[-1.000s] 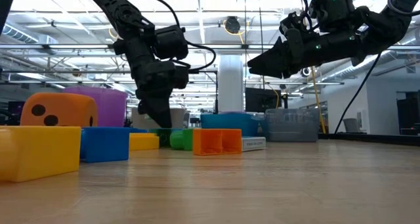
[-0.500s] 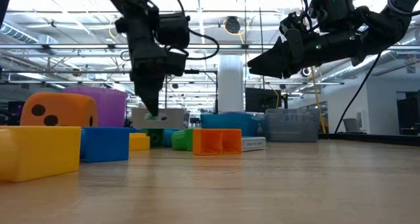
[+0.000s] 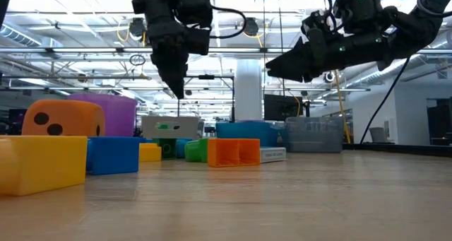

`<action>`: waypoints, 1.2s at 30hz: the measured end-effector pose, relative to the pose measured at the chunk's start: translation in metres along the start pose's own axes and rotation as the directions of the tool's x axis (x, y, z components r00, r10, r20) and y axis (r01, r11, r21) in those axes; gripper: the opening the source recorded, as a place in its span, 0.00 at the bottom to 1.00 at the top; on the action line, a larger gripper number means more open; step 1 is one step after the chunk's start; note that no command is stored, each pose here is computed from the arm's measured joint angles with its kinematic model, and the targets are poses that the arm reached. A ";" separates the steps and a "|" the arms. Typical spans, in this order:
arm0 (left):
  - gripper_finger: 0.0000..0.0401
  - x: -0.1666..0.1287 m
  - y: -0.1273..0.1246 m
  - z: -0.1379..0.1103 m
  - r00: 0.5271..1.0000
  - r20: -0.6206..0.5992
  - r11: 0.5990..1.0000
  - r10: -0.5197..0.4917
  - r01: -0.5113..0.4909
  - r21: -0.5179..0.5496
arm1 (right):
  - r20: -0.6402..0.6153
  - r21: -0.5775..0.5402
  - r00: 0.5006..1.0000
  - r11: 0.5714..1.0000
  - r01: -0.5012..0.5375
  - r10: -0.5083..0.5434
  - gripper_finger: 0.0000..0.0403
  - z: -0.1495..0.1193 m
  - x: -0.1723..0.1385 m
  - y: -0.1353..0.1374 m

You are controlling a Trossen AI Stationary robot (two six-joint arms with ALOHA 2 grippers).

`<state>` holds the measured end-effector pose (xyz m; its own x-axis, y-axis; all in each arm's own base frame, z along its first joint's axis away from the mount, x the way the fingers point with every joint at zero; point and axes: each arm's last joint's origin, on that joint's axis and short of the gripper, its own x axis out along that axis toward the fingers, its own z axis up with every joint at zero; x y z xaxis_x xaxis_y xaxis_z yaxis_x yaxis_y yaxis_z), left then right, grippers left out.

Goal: Pick & Place Toys
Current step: Put the orange dice into the blue bin

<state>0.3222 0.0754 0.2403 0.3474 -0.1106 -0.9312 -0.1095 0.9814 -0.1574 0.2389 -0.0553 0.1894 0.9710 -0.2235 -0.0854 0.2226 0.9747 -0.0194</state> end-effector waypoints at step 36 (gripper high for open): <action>0.49 -0.061 0.003 -0.021 0.996 0.068 0.996 0.064 -0.060 -0.071 | 0.103 0.000 0.995 1.000 0.002 -0.002 0.71 0.010 -0.001 0.000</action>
<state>0.2809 0.0816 0.2892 0.4021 -0.0362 -0.9149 -0.1956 0.9728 -0.1244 0.2392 -0.0553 0.1994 0.9744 -0.2242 0.0178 0.2245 0.9743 -0.0193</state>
